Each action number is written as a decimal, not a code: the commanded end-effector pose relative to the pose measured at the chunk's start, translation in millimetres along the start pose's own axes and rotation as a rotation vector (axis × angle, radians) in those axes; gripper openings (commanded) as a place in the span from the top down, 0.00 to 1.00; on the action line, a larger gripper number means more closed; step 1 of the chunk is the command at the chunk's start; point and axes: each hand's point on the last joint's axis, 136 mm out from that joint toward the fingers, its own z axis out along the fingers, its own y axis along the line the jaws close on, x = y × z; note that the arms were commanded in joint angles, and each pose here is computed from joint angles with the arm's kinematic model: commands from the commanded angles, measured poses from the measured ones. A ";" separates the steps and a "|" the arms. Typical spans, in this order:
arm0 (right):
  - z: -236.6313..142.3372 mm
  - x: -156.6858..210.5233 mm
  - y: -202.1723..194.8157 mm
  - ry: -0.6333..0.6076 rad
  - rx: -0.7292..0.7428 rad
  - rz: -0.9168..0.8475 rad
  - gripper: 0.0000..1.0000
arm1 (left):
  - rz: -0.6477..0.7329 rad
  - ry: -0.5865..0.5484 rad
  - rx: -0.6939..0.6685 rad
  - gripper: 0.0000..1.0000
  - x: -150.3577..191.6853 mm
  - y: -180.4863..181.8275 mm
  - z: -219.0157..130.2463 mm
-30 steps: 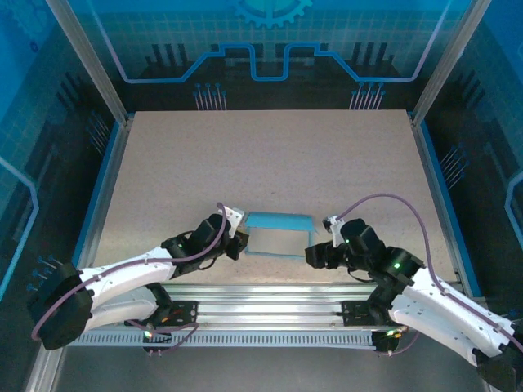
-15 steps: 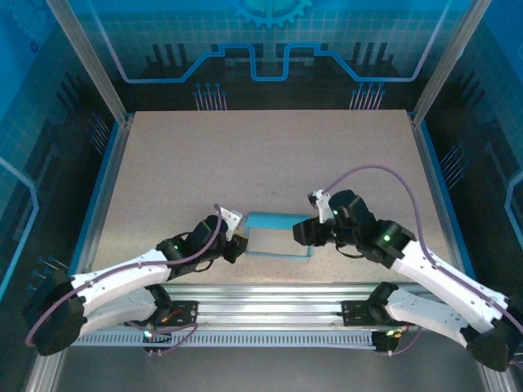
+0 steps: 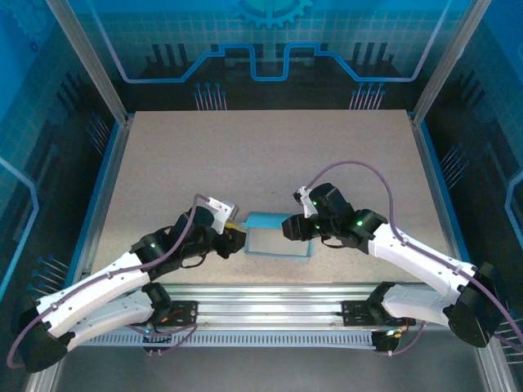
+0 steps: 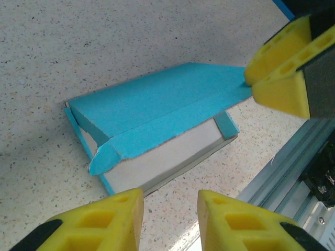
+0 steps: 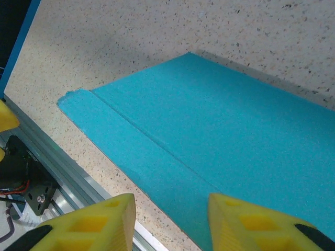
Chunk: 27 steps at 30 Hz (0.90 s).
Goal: Fold the paper box
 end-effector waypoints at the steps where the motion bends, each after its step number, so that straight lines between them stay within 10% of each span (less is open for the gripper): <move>1: 7.8 10.6 -4.6 0.024 -0.018 0.024 0.59 | -0.023 0.044 -0.035 0.64 -2.3 3.0 7.2; 27: 34.9 51.6 -21.6 0.080 -0.018 0.071 0.59 | -0.100 0.295 -0.206 0.57 39.0 39.6 76.1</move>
